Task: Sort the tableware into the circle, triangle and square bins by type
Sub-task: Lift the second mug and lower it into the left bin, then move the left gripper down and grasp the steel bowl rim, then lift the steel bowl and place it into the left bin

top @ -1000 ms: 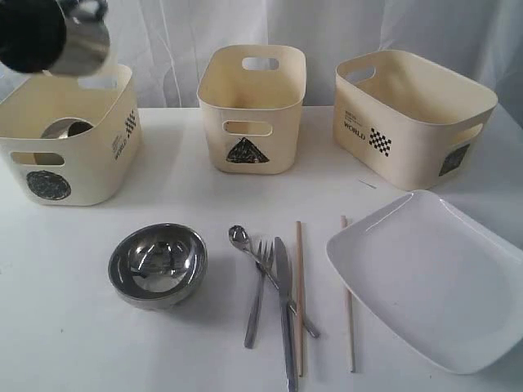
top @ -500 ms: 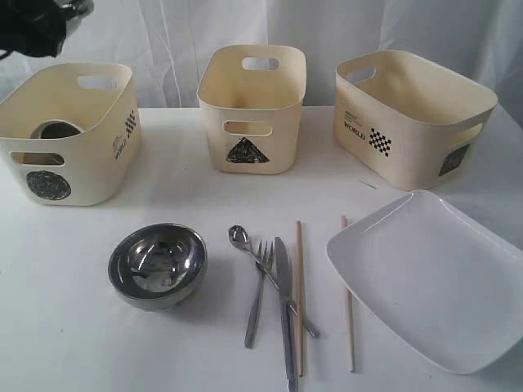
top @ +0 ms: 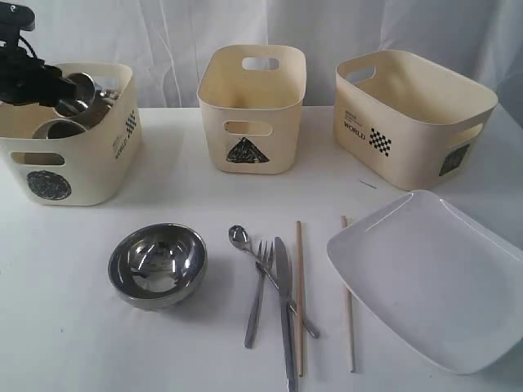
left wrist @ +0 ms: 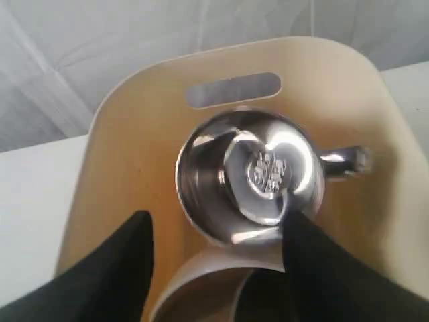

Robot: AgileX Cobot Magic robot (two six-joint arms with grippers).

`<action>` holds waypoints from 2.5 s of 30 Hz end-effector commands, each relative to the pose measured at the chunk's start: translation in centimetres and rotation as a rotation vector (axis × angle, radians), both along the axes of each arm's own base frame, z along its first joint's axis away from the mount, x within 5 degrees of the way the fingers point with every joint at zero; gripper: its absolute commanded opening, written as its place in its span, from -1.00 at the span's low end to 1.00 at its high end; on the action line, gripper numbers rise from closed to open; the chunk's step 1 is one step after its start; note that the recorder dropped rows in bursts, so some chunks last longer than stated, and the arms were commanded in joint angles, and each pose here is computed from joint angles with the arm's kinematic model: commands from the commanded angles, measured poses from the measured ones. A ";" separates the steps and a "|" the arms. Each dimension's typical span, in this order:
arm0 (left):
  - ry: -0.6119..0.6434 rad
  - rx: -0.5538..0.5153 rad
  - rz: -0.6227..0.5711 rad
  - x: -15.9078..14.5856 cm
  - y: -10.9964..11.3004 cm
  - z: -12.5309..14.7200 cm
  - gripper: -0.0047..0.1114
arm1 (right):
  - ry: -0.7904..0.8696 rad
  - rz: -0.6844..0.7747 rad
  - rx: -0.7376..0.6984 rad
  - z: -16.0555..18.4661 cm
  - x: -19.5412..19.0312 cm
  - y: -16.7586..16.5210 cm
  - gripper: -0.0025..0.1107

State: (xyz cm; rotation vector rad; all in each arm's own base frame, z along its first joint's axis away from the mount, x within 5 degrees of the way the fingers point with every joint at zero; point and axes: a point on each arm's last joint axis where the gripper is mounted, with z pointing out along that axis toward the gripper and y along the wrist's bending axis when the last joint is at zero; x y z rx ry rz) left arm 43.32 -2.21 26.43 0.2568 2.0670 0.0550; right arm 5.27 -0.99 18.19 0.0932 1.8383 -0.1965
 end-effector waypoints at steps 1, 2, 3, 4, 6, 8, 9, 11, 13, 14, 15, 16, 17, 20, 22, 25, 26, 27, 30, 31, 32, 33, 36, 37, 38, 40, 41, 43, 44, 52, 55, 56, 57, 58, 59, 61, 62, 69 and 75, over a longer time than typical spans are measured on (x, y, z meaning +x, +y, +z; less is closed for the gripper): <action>0.049 -0.025 -0.030 -0.8 -0.2 3.3 0.15 | -0.010 0.002 -0.002 0.0 0.0 0.0 -0.96; 0.039 -0.026 -0.035 -1.2 -0.2 4.2 0.15 | -0.010 0.002 -0.002 0.0 0.0 0.0 -0.96; 0.023 -0.027 -0.039 -1.6 -0.3 5.3 0.15 | -0.010 0.002 -0.002 0.0 0.0 0.0 -0.96; 0.006 -0.028 -0.042 -2.1 -0.3 6.5 0.15 | -0.010 0.002 -0.002 0.0 0.0 0.0 -0.96; 0.029 -0.033 -0.065 -3.8 -0.4 8.5 0.15 | -0.010 0.002 -0.002 0.0 0.0 0.0 -0.96; 0.095 -0.063 -0.090 -5.7 -0.7 10.1 0.15 | -0.010 0.002 -0.002 0.0 0.0 0.0 -0.96; 0.151 -0.102 -0.102 -6.9 -0.9 10.6 0.15 | -0.010 0.002 -0.002 0.0 0.0 0.0 -0.96; 0.282 -0.182 -0.140 -9.1 -1.6 11.1 0.15 | -0.010 0.002 -0.002 0.0 0.0 0.0 -0.96; 0.435 -0.220 -0.198 -10.9 -2.2 10.9 0.15 | -0.010 0.002 -0.002 0.0 0.0 0.0 -0.96; 0.531 -0.235 -0.227 -11.6 -2.4 10.3 0.15 | -0.010 0.002 -0.002 0.0 0.0 0.0 -0.96; 0.621 -0.244 -0.254 -12.4 -2.6 9.7 0.15 | -0.010 0.002 -0.002 0.0 0.0 0.0 -0.96; 0.701 -0.247 -0.274 -12.9 -2.7 8.9 0.15 | -0.010 0.002 -0.002 0.0 0.0 0.0 -0.96; 0.759 -0.248 -0.281 -13.3 -2.7 8.1 0.15 | -0.010 0.002 -0.002 0.0 0.0 0.0 -0.96; 0.830 -0.251 -0.276 -13.9 -2.7 5.3 0.15 | -0.010 0.002 -0.002 0.0 0.0 0.0 -0.96; 0.828 -0.263 -0.266 -14.1 -2.7 2.4 0.15 | -0.010 0.002 -0.002 0.0 0.0 0.0 -0.96; 0.805 -0.353 -0.245 -14.9 -3.2 -1.7 0.15 | -0.010 0.002 -0.002 0.0 0.0 0.0 -0.96; 0.800 -0.368 -0.241 -15.1 -3.3 -2.3 0.15 | -0.010 0.002 -0.002 0.0 0.0 0.0 -0.96; 0.788 -0.397 -0.224 -15.5 -3.6 -3.5 0.15 | -0.010 0.002 -0.002 0.0 0.0 0.0 -0.96; 0.756 -0.450 -0.232 -16.2 -5.1 -5.1 0.15 | -0.010 0.002 -0.002 0.0 0.0 0.0 -0.96; 0.731 -0.433 -0.247 -16.3 -5.7 -5.4 0.15 | -0.010 0.002 -0.002 0.0 0.0 0.0 -0.96; 0.716 -0.403 -0.265 -16.3 -6.3 -5.9 0.15 | -0.010 0.002 -0.002 0.0 0.0 0.0 -0.96; 0.704 -0.376 -0.271 -16.3 -6.8 -6.3 0.15 | -0.010 0.002 -0.002 0.0 0.0 0.0 -0.96; 0.687 -0.328 -0.273 -15.8 -7.6 -7.7 0.15 | -0.010 0.002 -0.002 0.0 0.0 0.0 -0.96; 0.689 -0.324 -0.265 -15.6 -7.7 -8.1 0.15 | -0.010 0.002 -0.002 0.0 0.0 0.0 -0.96; 0.691 -0.320 -0.258 -15.5 -7.7 -8.4 0.15 | -0.010 0.002 -0.002 0.0 0.0 0.0 -0.96; 0.709 -0.313 -0.246 -15.2 -7.8 -9.3 0.15 | -0.010 0.002 -0.002 0.0 0.0 0.0 -0.96; 0.720 -0.312 -0.243 -15.1 -7.8 -9.7 0.14 | -0.010 0.002 -0.002 0.0 0.0 0.0 -0.96; 0.745 -0.310 -0.237 -15.0 -7.8 -10.4 0.12 | -0.010 0.002 -0.002 0.0 0.0 0.0 -0.96; 0.754 -0.309 -0.235 -15.0 -7.8 -10.7 0.09 | -0.010 0.002 -0.002 0.0 0.0 0.0 -0.96; 0.711 -0.291 -0.250 -14.5 -7.8 -9.7 -0.91 | -0.010 0.002 -0.002 0.0 0.0 0.0 -0.96; 0.628 -0.286 -0.273 -13.8 -7.4 -7.0 -0.92 | -0.010 0.002 -0.002 0.0 0.0 0.0 -0.96; 0.584 -0.292 -0.274 -13.4 -7.0 -5.6 -0.92 | -0.010 0.002 -0.002 0.0 0.0 0.0 -0.96; 0.534 -0.297 -0.272 -13.2 -6.7 -4.1 -0.92 | -0.010 0.002 -0.002 0.0 0.0 0.0 -0.96; 0.471 -0.303 -0.267 -13.0 -6.2 -2.3 -0.92 | -0.010 0.002 -0.002 0.0 0.0 0.0 -0.96; 0.405 -0.306 -0.259 -12.8 -5.6 -0.4 -0.92 | -0.010 0.002 -0.002 0.0 0.0 0.0 -0.96; 0.254 -0.307 -0.230 -12.5 -4.3 3.5 -0.92 | -0.010 0.002 -0.002 0.0 0.0 0.0 -0.96; 0.168 -0.305 -0.202 -12.6 -3.5 5.5 -0.92 | -0.010 0.002 -0.002 0.0 0.0 0.0 -0.96; -0.398 -0.185 0.073 -12.9 1.0 13.5 -0.92 | -0.010 0.002 -0.002 0.0 0.0 0.0 -0.96; -0.468 -0.284 0.249 -10.0 2.2 11.6 -0.92 | -0.010 0.002 -0.002 0.0 0.0 0.0 -0.96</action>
